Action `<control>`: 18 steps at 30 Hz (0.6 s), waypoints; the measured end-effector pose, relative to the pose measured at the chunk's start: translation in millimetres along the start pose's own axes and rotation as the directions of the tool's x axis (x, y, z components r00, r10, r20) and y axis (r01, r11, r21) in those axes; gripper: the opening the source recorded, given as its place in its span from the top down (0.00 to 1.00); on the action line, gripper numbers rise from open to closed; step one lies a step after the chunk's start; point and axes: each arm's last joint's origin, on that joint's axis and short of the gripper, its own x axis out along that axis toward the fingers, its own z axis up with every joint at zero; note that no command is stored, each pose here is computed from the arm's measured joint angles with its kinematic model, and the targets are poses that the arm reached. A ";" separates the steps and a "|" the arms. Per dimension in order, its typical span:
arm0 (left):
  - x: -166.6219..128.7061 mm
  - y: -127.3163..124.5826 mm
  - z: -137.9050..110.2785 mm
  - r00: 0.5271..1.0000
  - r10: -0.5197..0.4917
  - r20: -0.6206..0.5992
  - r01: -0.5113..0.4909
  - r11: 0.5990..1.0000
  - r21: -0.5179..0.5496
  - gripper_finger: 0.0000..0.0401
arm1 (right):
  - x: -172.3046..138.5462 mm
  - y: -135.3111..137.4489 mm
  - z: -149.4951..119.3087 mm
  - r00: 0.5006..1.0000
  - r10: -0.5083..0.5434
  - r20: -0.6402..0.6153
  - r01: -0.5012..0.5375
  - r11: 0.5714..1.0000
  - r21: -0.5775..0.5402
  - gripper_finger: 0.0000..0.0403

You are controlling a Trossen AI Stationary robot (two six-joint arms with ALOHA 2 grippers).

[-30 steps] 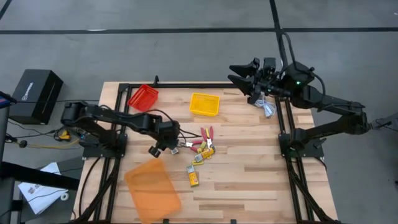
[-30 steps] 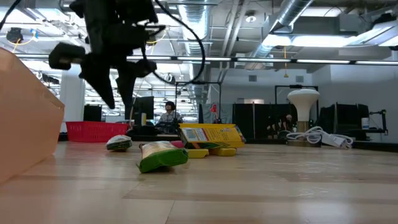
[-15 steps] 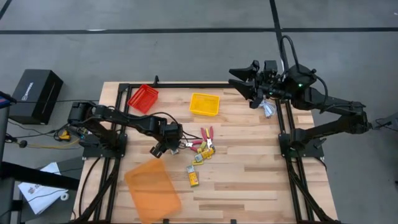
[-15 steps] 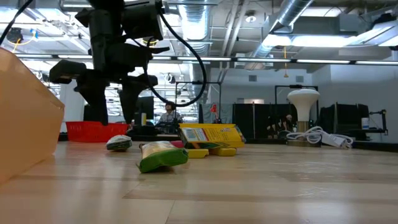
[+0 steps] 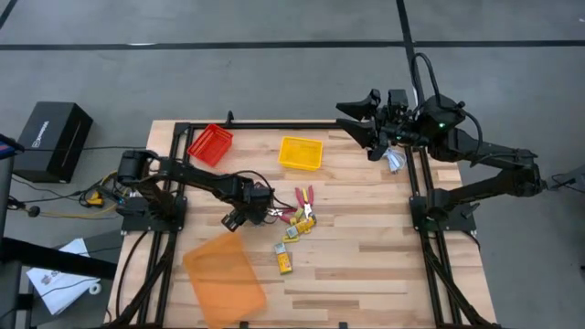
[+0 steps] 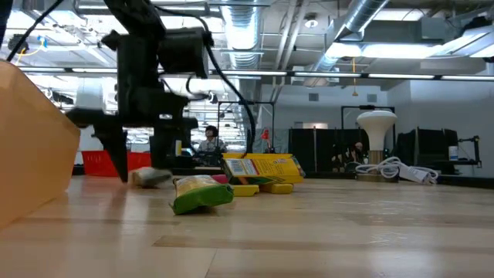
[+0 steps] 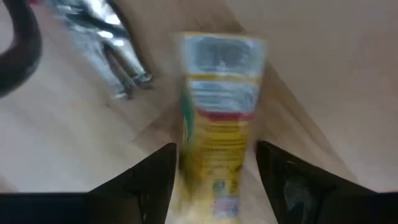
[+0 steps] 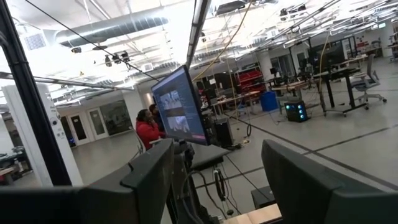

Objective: Pick & Place School Supplies
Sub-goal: Put the yellow crayon box into the orange bin

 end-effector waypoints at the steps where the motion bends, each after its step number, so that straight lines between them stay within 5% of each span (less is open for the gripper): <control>1: 2.5 0.5 0.8 1.000 -0.004 -0.003 0.004 1.000 0.000 0.47 | 0.0 0.1 0.3 1.000 0.001 0.003 -0.001 1.000 0.000 0.42; 6: 16.1 3.0 -1.0 0.998 -0.051 -0.036 0.049 0.997 -0.063 0.55 | 0.0 0.2 0.8 1.000 0.003 0.008 -0.003 1.000 0.000 0.42; 12: 3.7 13.4 -4.7 0.998 0.056 0.012 -0.053 0.977 -0.205 0.87 | -0.3 0.2 1.4 1.000 0.003 0.012 -0.003 1.000 -0.010 0.42; 18: -30.9 19.7 -17.7 0.987 0.147 0.072 -0.104 0.900 -0.422 0.86 | -0.5 -0.5 5.3 0.999 0.007 0.050 -0.004 0.999 -0.052 0.42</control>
